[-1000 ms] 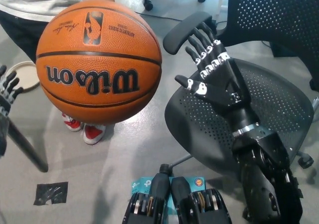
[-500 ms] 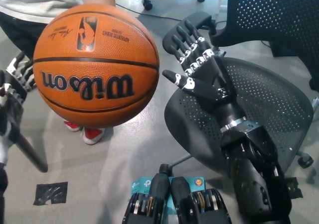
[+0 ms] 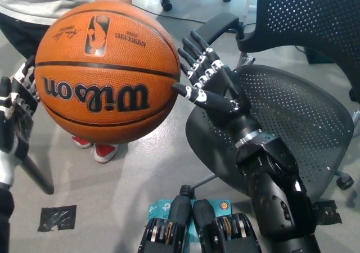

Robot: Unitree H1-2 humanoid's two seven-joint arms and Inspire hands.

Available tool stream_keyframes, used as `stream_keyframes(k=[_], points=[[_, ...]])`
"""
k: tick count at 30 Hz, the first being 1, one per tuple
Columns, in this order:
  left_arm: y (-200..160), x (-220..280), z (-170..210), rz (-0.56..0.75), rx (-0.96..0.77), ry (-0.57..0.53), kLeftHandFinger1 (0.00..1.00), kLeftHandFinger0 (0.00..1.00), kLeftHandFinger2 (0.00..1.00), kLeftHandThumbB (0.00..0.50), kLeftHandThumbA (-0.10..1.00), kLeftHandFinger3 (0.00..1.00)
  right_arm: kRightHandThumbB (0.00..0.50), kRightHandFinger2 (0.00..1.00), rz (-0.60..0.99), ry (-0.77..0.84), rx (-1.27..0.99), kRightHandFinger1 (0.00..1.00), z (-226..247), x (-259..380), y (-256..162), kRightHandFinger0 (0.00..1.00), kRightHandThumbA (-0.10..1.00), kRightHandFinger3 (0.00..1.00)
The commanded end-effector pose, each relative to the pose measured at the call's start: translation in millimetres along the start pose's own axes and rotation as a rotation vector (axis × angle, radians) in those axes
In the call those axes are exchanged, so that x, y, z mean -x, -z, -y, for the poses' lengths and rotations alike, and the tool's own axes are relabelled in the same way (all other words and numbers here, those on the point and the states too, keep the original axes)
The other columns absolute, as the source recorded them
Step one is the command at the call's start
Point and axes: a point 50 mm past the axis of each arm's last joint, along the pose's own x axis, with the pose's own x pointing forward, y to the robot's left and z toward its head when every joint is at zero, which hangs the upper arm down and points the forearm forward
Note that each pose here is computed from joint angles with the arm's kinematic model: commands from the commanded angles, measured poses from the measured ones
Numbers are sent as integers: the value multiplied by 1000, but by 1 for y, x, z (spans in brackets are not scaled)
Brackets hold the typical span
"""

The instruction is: The robot grabs the basketball from a person using both hands and then drops it on the black chair in the front

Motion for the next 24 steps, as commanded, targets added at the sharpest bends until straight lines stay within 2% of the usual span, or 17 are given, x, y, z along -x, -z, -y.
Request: stream_keyframes(k=[1, 6, 8, 11, 14, 16, 17, 19, 20, 21, 24], points=[[-17, -6, 12, 67, 37, 46, 1000, 1000, 1000, 270, 1000, 1000, 454, 1000, 34, -84, 60, 1000, -21, -30, -11, 1000, 1000, 1000], [-16, -6, 16, 69, 26, 42, 1000, 1000, 1000, 277, 1000, 1000, 448, 1000, 27, -92, 81, 1000, -22, -37, -10, 1000, 1000, 1000], [-15, -12, 23, 70, 0, 82, 1000, 1000, 1000, 274, 1000, 1000, 451, 1000, 32, -111, 111, 1000, -36, -51, -7, 1000, 1000, 1000], [-15, -12, 23, 70, -1, 82, 1000, 1000, 1000, 274, 1000, 1000, 453, 1000, 35, -111, 113, 1000, -36, -52, -7, 1000, 1000, 1000], [-15, -29, 50, 38, -34, 114, 1000, 1000, 1000, 303, 1000, 1000, 478, 1000, 27, -135, 166, 1000, -64, -61, 3, 1000, 1000, 1000], [-15, -29, 50, 37, -36, 113, 1000, 1000, 1000, 305, 1000, 1000, 479, 1000, 28, -134, 168, 1000, -64, -61, 3, 1000, 1000, 1000], [-10, -35, 66, 41, -144, 98, 1000, 1000, 1000, 298, 1000, 1000, 404, 1000, 15, -117, 197, 1000, -73, -62, 11, 1000, 1000, 1000], [-7, -38, 74, 37, -173, 90, 1000, 1000, 1000, 299, 1000, 1000, 400, 1000, 11, -115, 206, 1000, -78, -63, 15, 1000, 1000, 1000], [0, -46, 89, -6, -172, 60, 1000, 1000, 1000, 301, 1000, 1000, 382, 1000, 8, -103, 224, 1000, -88, -64, 25, 1000, 1000, 1000], [2, -50, 96, -18, -173, 59, 1000, 1000, 1000, 282, 1000, 1000, 364, 1000, 8, -105, 235, 1000, -91, -65, 28, 1000, 1000, 1000], [5, -63, 117, -30, -186, 65, 1000, 1000, 1000, 279, 1000, 1000, 368, 1000, 15, -137, 294, 1000, -101, -66, 39, 1000, 1000, 1000]])
